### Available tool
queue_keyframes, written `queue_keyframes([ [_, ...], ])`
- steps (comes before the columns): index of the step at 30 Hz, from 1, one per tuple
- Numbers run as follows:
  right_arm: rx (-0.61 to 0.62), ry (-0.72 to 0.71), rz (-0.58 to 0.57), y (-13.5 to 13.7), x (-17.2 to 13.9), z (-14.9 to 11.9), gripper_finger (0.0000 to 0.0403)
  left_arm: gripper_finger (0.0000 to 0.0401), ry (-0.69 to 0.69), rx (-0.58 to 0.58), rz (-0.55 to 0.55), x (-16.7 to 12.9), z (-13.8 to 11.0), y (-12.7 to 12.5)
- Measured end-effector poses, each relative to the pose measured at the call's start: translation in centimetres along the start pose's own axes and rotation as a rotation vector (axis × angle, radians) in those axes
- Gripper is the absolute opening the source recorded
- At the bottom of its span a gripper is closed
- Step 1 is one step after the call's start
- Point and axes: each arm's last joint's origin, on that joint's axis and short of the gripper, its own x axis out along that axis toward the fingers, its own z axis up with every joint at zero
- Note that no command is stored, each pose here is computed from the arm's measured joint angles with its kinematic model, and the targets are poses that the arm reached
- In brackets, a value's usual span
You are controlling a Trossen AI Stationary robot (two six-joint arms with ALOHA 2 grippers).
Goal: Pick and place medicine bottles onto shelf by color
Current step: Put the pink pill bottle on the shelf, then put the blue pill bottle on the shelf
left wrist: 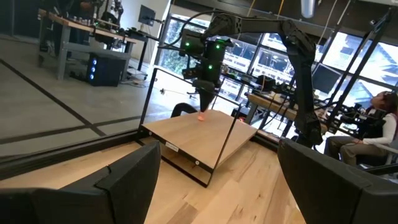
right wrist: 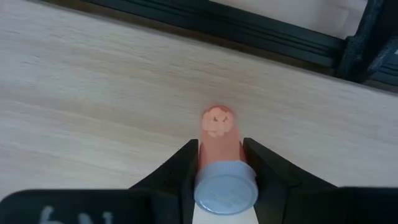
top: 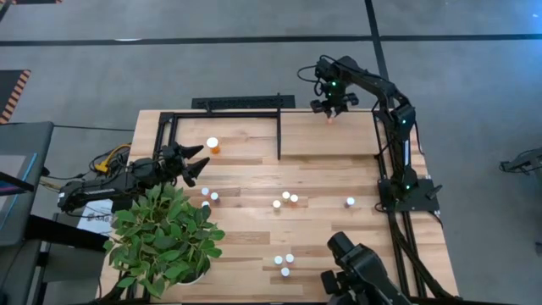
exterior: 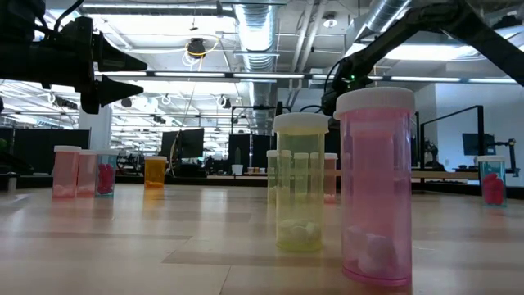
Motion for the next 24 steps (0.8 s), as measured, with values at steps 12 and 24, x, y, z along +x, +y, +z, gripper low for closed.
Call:
queue_keyframes([
  [12, 0.034, 0.005, -0.002, 0.0, -0.2, 0.0, 0.0202, 0.0312, 0.0, 0.0, 0.0, 0.0, 0.0, 0.0],
  [24, 0.037, 0.053, 0.006, 0.1, -3.2, -0.8, 0.024, 0.0312, 0.0, 0.0, 0.001, 0.0, 0.0, 0.0],
])
